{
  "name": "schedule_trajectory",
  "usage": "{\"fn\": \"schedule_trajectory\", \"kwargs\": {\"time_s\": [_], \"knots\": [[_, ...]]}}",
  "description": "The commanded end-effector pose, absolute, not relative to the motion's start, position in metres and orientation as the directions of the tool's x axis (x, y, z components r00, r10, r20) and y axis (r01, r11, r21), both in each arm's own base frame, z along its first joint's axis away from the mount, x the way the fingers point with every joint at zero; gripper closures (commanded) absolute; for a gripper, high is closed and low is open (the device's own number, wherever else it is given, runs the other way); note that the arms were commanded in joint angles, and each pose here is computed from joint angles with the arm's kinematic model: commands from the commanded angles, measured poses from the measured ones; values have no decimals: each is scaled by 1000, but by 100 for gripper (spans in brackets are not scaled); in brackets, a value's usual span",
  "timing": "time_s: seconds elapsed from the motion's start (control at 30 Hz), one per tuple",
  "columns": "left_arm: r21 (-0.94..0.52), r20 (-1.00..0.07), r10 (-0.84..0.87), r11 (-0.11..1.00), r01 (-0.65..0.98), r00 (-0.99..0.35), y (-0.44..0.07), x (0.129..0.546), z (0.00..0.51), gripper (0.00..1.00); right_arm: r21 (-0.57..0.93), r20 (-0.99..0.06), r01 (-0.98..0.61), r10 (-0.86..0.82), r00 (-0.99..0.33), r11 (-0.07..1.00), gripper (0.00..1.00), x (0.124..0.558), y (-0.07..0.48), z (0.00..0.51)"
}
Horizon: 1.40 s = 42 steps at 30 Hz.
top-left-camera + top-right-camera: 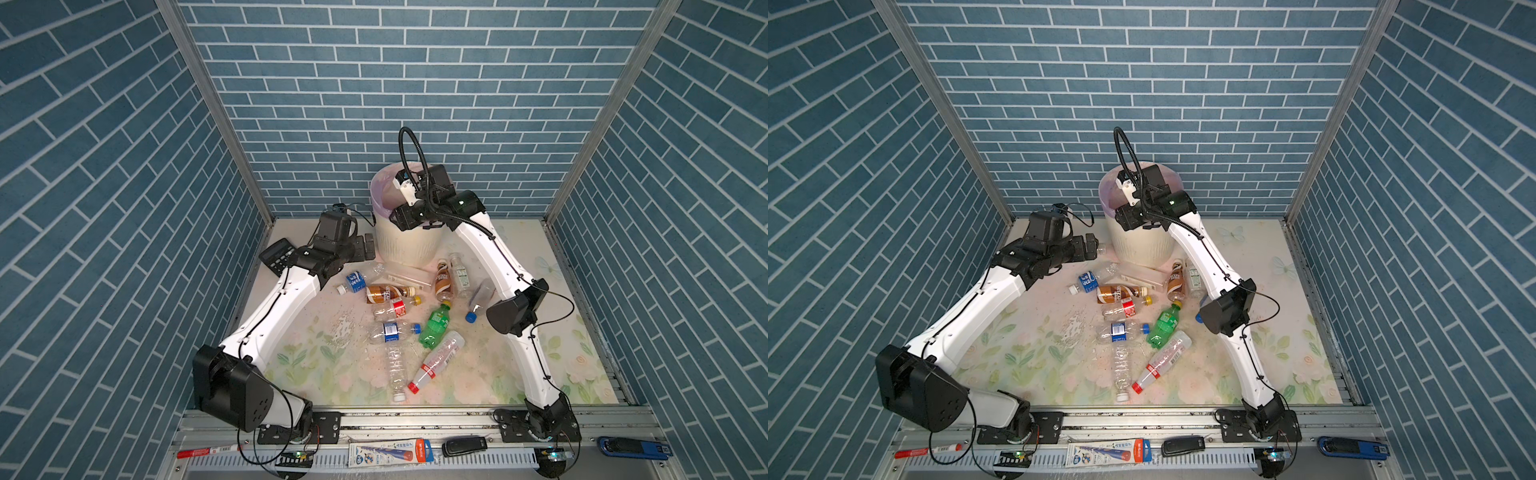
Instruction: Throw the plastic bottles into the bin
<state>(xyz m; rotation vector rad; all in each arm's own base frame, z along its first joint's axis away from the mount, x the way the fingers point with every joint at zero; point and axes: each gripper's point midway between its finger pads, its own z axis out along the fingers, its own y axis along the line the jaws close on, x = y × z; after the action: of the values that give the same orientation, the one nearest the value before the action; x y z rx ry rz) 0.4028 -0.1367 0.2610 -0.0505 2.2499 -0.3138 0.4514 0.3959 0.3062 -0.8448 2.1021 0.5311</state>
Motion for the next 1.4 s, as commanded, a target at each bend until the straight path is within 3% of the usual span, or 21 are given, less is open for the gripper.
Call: {"fn": "schedule_trajectory", "kwargs": {"time_s": [0.0, 0.47, 0.77, 1.07, 1.17, 1.37], "knots": [[-272, -721, -165, 961, 55, -673, -136, 394, 257, 1, 106, -809, -701, -349, -473, 705, 25, 441, 387, 329], [-272, -709, -157, 960, 62, -688, -139, 395, 248, 1, 40, -863, -721, -340, -375, 692, 19, 454, 395, 342], [-249, -713, -157, 968, 38, -684, -125, 397, 251, 1, -10, -912, -706, -295, -284, 709, 16, 454, 385, 387], [-263, -682, -229, 963, -59, -695, -111, 393, 249, 1, -114, -928, -554, -288, -237, 825, 7, 428, 312, 447], [-286, -661, -243, 956, -62, -709, -114, 389, 248, 1, -127, -923, -483, -282, -263, 866, 1, 418, 281, 450], [-370, -603, -282, 928, -51, -746, -126, 374, 240, 1, -131, -896, -304, -244, -371, 944, 1, 404, 218, 424]]}}
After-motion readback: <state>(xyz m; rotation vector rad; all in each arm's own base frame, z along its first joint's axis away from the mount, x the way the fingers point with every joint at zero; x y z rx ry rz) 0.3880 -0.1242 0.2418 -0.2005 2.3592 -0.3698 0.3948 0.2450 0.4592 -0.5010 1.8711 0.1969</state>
